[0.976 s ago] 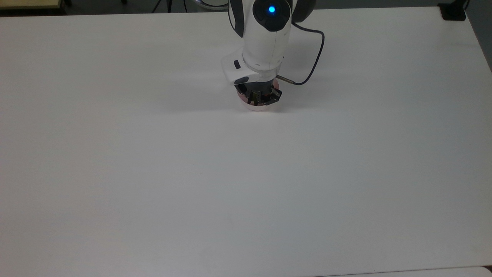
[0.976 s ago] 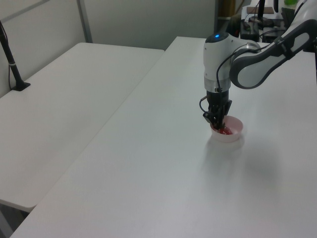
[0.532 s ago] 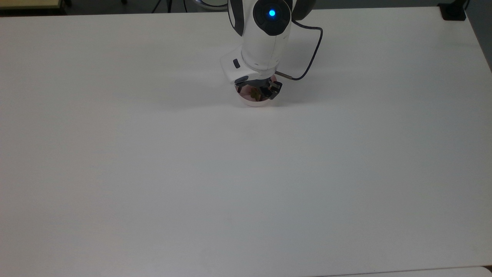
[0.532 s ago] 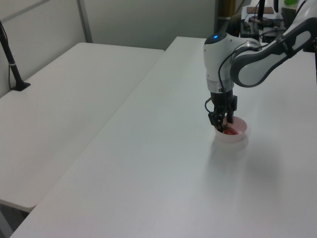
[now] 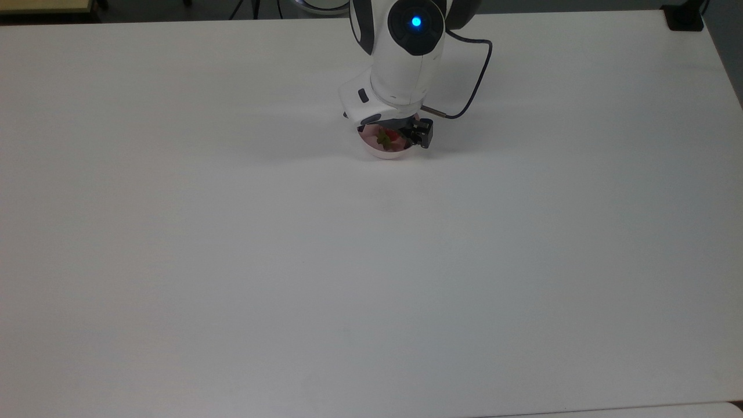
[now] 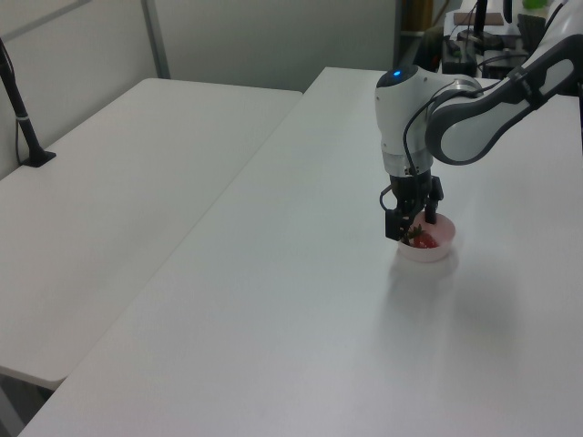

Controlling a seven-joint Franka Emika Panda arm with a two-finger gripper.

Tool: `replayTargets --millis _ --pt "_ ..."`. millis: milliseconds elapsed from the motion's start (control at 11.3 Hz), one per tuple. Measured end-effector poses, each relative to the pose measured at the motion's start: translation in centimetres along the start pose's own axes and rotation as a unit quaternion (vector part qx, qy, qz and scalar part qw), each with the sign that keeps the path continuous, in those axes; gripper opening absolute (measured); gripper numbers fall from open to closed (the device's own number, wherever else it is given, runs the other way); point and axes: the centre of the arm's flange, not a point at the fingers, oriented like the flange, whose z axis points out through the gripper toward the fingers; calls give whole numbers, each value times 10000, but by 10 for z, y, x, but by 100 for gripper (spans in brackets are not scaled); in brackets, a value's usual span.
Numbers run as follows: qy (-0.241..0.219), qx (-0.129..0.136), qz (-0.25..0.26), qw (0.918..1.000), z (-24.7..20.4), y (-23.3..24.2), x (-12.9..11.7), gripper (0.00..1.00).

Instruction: Pick up strawberry from bowl

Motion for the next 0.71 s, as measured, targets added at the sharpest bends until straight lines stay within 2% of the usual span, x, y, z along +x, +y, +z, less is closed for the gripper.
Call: replayTargets --millis 177,355,532,621,710 --pt "-24 -14 -24 10000 2 -1 -3 97" --pt "-93 19 4 10000 5 -2 -6 64" --pt "-125 62 38 9999 5 -3 -6 54" --pt "-137 80 52 9999 5 -3 -7 38" --pt "-142 84 58 9998 5 -3 -7 37"
